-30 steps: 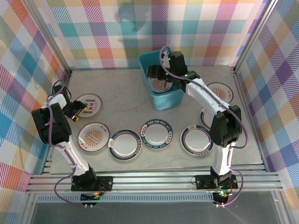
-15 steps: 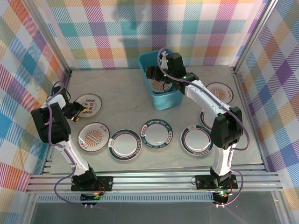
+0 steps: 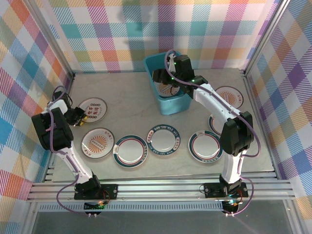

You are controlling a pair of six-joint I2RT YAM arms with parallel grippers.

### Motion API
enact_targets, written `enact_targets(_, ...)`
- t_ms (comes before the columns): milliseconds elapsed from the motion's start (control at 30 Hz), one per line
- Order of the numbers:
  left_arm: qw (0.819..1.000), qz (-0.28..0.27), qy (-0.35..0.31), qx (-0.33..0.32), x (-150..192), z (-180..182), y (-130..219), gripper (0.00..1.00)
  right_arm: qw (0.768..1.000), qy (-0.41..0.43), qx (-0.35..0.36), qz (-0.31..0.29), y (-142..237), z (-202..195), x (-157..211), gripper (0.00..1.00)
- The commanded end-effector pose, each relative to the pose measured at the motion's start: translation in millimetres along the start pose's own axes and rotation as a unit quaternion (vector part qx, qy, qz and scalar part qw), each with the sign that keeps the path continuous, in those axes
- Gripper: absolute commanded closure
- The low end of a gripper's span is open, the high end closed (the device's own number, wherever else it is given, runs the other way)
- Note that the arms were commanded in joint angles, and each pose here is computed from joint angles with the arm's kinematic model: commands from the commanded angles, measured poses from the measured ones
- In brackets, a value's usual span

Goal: Place the plates into the plastic bin on the countertop

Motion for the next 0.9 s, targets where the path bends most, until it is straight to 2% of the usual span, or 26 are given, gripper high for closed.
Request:
enact_targets(0,1.000,0.014,-0.011,-0.002,9,4,-10,0.76,1.000,0.008,-0.006,-0.007,10,8,-4,0.45)
enact_targets(400,1.000,0.004,-0.008,0.020,12,-2,6,0.84,1.000,0.006,0.003,-0.002,12,5,2,0.46)
enact_targets(867,0.995,-0.020,-0.021,0.090,24,-38,49,0.95,1.000,0.002,0.002,-0.005,15,5,0,0.46)
Point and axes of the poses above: each hand's point on the last joint's axis, 136 mm out from that joint toward the fingers, its own y axis back along the fingers, its own z axis along the line the jaws close on, x = y × z, the point moved 1 cm from there along y, back along the fingers, and after that the axes turned 13 degrees about y, right-handed, at the moved point
